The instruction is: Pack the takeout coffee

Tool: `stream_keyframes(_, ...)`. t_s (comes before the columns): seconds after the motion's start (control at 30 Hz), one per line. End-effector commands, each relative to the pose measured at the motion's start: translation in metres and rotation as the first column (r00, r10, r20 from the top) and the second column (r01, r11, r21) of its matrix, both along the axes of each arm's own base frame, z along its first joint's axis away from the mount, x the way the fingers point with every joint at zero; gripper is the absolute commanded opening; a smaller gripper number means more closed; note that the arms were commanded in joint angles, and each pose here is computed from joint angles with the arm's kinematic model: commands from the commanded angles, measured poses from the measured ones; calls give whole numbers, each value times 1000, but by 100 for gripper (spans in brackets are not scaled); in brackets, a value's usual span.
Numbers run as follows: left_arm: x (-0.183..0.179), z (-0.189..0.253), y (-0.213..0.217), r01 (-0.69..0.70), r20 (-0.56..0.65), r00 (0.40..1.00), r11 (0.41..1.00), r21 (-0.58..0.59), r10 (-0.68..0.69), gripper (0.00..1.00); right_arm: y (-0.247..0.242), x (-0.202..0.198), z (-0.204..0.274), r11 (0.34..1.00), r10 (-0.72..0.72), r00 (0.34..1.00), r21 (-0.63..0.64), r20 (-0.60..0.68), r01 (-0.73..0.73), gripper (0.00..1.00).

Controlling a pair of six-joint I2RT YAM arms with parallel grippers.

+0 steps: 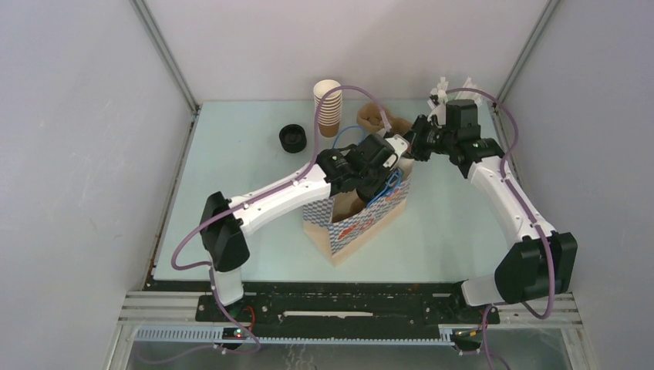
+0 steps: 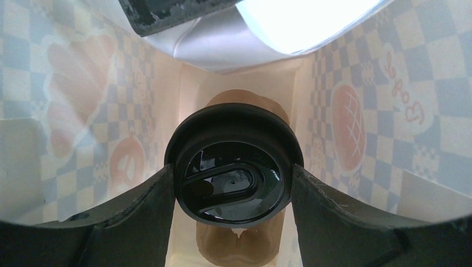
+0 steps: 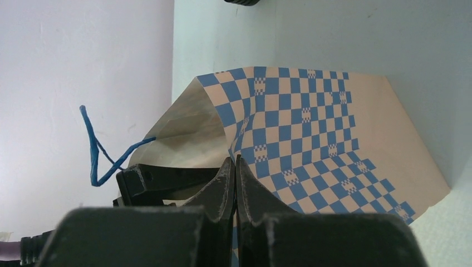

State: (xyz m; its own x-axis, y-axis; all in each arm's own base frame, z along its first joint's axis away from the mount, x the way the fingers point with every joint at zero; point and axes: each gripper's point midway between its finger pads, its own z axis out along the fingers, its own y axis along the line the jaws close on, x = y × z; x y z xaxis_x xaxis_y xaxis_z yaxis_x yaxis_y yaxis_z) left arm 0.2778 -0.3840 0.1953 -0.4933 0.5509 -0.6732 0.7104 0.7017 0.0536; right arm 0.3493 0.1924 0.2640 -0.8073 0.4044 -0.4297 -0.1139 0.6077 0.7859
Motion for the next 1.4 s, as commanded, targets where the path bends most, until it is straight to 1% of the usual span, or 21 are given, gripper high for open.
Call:
stream_keyframes(0.0, -23, -40, 15, 102, -98, 991, 989, 104, -92, 35, 10, -3, 29, 992, 123, 987, -30, 100, -120, 6)
stream_keyframes(0.07, -24, -44, 12, 120, -122, 986, 989, 86, -109, 35, 10, -2, 28, 991, 129, 987, -41, 98, -126, 6)
stream_keyframes(0.13, -25, -46, 12, 134, -136, 983, 986, 101, -120, 34, 9, -1, 28, 991, 127, 987, -50, 102, -123, 7)
stream_keyframes(0.33, -22, -33, 31, 102, -107, 991, 981, 168, -85, 34, 8, 1, 25, 989, 135, 985, -72, 107, -128, 7)
stream_keyframes(0.4, -22, -29, 38, 85, -99, 993, 978, 189, -67, 34, 9, 1, 21, 988, 146, 984, -72, 101, -139, 9)
stream_keyframes(0.43, -22, -27, 39, 81, -98, 993, 978, 190, -63, 34, 8, 2, 21, 987, 149, 984, -79, 101, -141, 12)
stream_keyframes(0.47, -23, -26, 40, 80, -98, 993, 979, 189, -62, 34, 6, 3, 21, 987, 143, 986, -92, 91, -134, 17)
stream_keyframes(0.5, -23, -22, 40, 77, -96, 994, 980, 182, -60, 34, 4, 5, 22, 986, 129, 988, -116, 79, -119, 26)
stream_keyframes(0.53, -23, -18, 40, 72, -92, 994, 982, 174, -57, 34, -2, 5, 21, 984, 104, 994, -154, 46, -96, 38)
stream_keyframes(0.57, -22, -15, 40, 70, -88, 995, 983, 167, -56, 34, -9, 5, 21, 976, 76, 997, -205, 23, -70, 46)
stream_keyframes(0.63, -21, -6, 40, 63, -81, 995, 987, 151, -52, 34, -22, -6, 17, 955, 42, 998, -293, -40, -52, 64)
stream_keyframes(0.7, -21, -2, 39, 66, -88, 995, 990, 123, -55, 34, -29, -17, 16, 927, 46, 997, -369, -62, -66, 73)
stream_keyframes(0.77, -21, 0, 36, 73, -90, 994, 992, 98, -65, 34, -33, -27, 15, 893, 84, 994, -437, -66, -105, 76)
stream_keyframes(0.87, -21, 0, 34, 78, -87, 994, 994, 80, -71, 34, -35, -32, 12, 835, 155, 987, -529, -34, -149, 77)
stream_keyframes(0.93, -22, 0, 34, 77, -80, 994, 995, 67, -71, 34, -36, -27, 14, 817, 172, 985, -557, -10, -148, 77)
stream_keyframes(1.07, -18, -7, 40, 58, -73, 996, 996, 74, -53, 34, -43, -16, 14, 774, 182, 983, -619, 16, -134, 73)
stream_keyframes(1.13, -16, -7, 42, 47, -61, 997, 996, 69, -43, 33, -41, -11, 16, 771, 204, 978, -623, 47, -131, 70)
stream_keyframes(1.27, -12, -10, 48, 22, -51, 999, 999, 50, -19, 33, -36, -4, 11, 756, 246, 968, -636, 56, -155, 59)
stream_keyframes(1.37, -11, -11, 52, 12, -53, 999, 999, 41, -10, 33, -25, 0, 7, 745, 294, 953, -641, 71, -182, 58)
